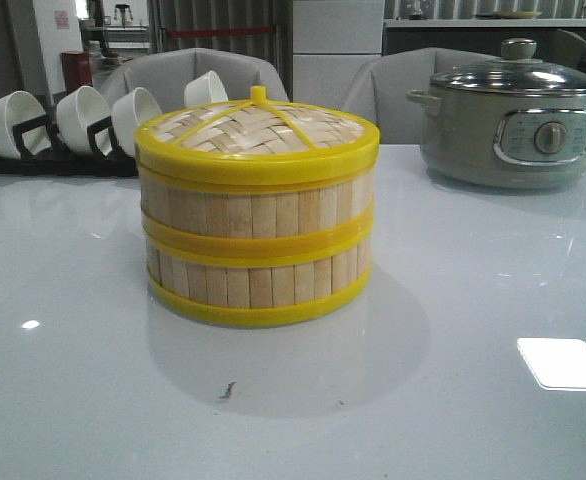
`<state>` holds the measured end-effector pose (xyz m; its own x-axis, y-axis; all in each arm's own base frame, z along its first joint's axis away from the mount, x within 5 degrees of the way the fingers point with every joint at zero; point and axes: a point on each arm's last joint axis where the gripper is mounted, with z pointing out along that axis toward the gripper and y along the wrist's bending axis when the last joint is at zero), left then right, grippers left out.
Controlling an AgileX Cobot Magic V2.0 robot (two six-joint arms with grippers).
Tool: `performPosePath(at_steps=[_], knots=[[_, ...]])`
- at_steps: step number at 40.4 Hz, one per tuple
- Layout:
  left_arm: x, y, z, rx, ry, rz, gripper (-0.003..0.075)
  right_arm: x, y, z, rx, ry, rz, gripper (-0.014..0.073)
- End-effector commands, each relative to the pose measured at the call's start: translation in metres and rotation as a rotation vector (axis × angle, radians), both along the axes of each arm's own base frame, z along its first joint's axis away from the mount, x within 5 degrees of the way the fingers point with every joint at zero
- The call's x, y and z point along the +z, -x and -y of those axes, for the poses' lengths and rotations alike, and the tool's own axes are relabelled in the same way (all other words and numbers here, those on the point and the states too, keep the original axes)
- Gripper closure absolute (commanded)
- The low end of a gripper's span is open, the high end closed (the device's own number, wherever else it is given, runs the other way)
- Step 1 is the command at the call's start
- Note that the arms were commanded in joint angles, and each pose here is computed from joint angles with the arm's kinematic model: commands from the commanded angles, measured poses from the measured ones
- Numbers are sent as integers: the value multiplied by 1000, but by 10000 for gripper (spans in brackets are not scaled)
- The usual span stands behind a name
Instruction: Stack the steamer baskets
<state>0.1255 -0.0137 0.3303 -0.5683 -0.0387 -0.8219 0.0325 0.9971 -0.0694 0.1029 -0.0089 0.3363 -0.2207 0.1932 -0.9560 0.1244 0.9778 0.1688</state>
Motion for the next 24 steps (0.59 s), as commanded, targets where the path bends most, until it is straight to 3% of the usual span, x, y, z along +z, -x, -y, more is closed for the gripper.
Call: performPosePath(at_steps=[1, 17, 20, 23, 24], knots=[[15, -3, 2, -7, 24, 102, 625, -2, 0, 1, -11, 21, 59, 204], [15, -3, 2, -7, 24, 102, 625, -42, 6, 1, -14, 21, 58, 223], [15, -3, 2, -7, 24, 102, 625, -42, 7, 1, -14, 21, 58, 335], [15, -3, 2, -7, 24, 102, 625, -43, 7, 1, -13, 21, 57, 542], [15, -3, 2, -7, 24, 102, 625, -43, 7, 1, -13, 21, 56, 562]])
